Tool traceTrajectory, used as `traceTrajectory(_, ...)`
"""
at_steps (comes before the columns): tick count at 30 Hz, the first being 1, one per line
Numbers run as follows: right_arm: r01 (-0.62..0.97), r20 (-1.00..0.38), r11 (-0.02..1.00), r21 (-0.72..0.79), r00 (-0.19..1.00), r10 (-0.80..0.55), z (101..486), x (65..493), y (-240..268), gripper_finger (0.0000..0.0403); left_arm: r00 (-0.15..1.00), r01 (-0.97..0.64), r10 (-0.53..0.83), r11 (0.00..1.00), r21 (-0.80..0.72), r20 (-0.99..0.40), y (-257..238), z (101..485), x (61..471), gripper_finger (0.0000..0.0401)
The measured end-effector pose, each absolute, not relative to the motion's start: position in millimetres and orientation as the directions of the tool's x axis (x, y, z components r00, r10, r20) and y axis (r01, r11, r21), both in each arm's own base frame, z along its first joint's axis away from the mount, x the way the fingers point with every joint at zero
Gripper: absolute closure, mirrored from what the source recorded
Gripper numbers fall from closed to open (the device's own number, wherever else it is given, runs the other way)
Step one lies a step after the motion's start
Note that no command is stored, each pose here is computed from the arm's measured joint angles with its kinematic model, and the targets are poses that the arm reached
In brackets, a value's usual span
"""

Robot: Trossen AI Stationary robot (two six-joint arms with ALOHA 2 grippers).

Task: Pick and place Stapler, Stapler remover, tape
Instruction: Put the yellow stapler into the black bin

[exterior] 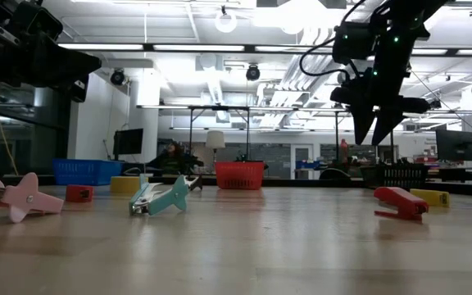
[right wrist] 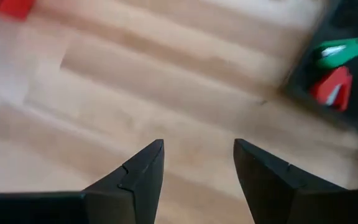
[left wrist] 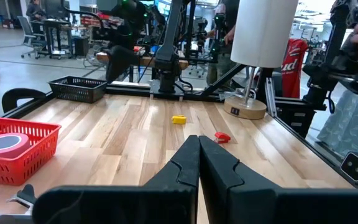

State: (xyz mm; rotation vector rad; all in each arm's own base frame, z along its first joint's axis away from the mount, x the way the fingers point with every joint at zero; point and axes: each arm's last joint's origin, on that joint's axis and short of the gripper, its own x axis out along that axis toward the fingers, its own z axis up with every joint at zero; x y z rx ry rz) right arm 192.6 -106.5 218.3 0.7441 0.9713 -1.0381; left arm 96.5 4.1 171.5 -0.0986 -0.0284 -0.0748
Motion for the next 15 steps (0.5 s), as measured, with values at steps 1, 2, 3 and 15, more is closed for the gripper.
traceTrajectory(1, 0.931, -0.92, 0.361, 0.06, 0.191, -0.342, 218, 193, -103, 0.0217, 0.997, 0.076, -0.073, 0.992, -0.097, 0.032, 4, 172, 97, 0.04)
traceTrajectory(2, 0.925, -0.925, 0.375, 0.06, 0.193, -0.328, 218, 194, -100, 0.0217, 0.997, 0.076, -0.073, 0.992, -0.097, 0.032, 4, 172, 96, 0.04)
traceTrajectory(3, 0.92, -0.93, 0.385, 0.067, 0.198, -0.31, 217, 195, -96, 0.0217, 0.997, 0.076, -0.073, 0.992, -0.097, 0.032, 4, 171, 97, 0.04)
traceTrajectory(15, 0.877, -0.963, 0.466, 0.116, 0.215, -0.163, 215, 204, -58, 0.0217, 0.997, 0.076, -0.073, 0.992, -0.097, 0.032, 4, 172, 96, 0.04)
